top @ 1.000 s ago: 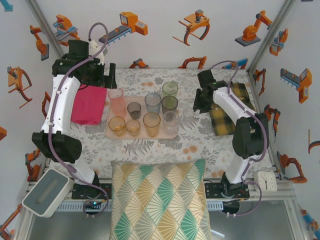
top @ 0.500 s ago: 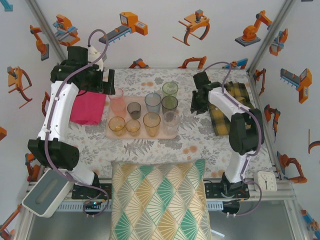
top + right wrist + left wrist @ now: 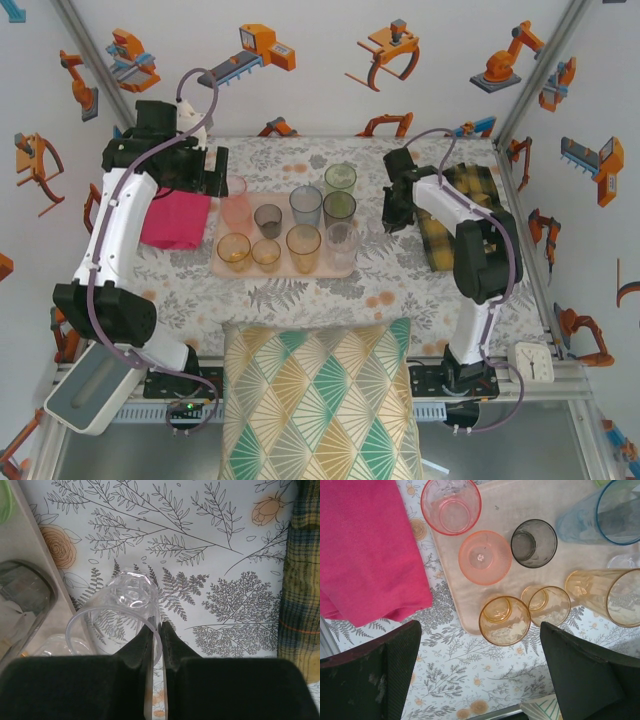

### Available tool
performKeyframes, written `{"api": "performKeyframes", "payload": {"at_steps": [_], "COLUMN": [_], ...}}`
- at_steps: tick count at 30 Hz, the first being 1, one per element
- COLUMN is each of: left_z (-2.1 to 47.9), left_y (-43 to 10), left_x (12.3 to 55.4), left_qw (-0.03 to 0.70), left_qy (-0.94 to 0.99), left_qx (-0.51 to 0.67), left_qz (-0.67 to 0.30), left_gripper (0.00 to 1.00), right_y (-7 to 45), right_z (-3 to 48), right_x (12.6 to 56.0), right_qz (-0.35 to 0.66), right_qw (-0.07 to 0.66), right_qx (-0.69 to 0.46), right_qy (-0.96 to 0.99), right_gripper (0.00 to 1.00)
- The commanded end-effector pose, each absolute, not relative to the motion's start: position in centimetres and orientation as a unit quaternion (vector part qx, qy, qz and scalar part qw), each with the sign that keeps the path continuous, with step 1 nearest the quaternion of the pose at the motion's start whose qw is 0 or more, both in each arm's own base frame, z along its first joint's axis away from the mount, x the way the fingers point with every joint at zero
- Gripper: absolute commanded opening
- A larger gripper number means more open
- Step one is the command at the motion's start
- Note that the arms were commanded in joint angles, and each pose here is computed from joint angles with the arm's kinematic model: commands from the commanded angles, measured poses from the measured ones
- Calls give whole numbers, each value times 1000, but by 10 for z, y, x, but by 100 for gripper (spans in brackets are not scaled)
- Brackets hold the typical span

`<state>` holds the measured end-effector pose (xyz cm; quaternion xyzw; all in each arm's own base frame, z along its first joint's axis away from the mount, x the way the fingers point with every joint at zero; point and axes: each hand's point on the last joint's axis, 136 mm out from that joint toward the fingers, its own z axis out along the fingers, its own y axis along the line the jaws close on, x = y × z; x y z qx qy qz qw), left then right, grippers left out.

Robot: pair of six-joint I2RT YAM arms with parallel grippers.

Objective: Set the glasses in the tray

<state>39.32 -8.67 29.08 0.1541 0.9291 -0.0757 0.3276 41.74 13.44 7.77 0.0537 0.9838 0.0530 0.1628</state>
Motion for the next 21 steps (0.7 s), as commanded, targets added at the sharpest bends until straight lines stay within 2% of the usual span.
{"api": "performKeyframes", "payload": {"at_steps": [1,10,21], "left_z": [304,312,313], "left_y": [-81,-79,-79], "left_x": [388,384,379], "left_qw": [350,362,366], "left_qy": [921,916,915], "left_qx": [160,157,153], "left_qz": [-68,-70,-75], "left_gripper": [94,94,94], "right_y": [133,127,113], "right_z": [83,109,191], "right_x": [423,418,408], "right_qz": [40,35,26], "right_qw": [170,185,241], "right_qx": [48,54,60], "right_qy": [983,981,968], "right_gripper": [5,0,0]}}
